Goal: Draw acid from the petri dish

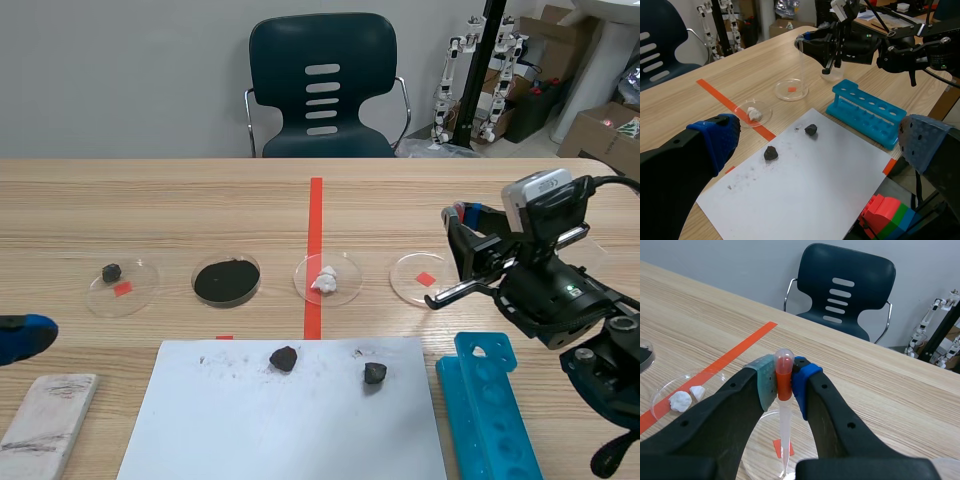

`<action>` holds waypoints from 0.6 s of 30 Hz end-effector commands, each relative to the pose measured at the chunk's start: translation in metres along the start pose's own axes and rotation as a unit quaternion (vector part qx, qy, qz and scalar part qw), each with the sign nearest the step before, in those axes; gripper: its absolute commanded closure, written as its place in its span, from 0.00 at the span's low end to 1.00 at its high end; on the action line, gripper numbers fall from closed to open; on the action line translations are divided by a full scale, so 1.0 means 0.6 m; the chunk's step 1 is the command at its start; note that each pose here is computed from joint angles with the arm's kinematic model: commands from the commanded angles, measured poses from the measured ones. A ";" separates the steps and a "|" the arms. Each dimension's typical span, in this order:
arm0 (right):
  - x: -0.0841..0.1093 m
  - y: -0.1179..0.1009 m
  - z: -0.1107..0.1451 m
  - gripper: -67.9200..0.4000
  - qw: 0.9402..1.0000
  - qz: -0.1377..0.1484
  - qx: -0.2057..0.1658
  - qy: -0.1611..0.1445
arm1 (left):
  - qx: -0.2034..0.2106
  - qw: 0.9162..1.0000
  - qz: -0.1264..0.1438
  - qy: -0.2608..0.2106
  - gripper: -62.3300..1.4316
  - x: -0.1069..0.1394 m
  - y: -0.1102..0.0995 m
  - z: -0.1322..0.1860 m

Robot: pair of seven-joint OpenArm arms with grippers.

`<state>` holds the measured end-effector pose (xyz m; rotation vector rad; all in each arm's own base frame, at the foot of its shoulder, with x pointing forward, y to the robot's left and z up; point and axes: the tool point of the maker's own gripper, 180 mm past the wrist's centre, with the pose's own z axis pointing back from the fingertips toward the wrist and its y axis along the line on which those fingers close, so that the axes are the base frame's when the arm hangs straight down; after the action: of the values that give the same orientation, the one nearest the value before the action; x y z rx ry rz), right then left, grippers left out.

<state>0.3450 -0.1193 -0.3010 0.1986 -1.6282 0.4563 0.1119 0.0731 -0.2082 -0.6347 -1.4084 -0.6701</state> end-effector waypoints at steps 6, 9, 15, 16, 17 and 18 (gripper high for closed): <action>0.029 -0.016 -0.009 0.89 0.999 0.006 -0.007 -0.033 | 0.004 1.000 -0.002 -0.015 0.00 0.011 0.004 -0.001; 0.030 -0.016 -0.009 0.88 0.999 0.006 -0.007 -0.034 | 0.004 1.000 -0.002 -0.015 0.00 0.011 0.004 -0.001; 0.033 -0.013 -0.003 0.88 0.999 0.005 -0.005 -0.042 | 0.004 1.000 -0.002 -0.015 0.00 0.011 0.004 -0.001; 0.032 -0.013 -0.002 0.88 0.999 0.005 -0.006 -0.042 | 0.004 1.000 -0.002 -0.015 0.00 0.011 0.004 -0.001; 0.031 -0.014 0.000 0.88 0.999 0.005 -0.007 -0.042 | 0.005 1.000 -0.002 -0.015 0.00 0.011 0.004 -0.001; 0.031 -0.015 0.001 0.88 0.999 0.005 -0.008 -0.042 | 0.005 1.000 -0.002 -0.015 0.00 0.011 0.004 -0.001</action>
<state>0.3422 -0.1185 -0.2945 0.2115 -1.6696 0.4537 0.1119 0.0731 -0.2082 -0.6347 -1.4084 -0.6701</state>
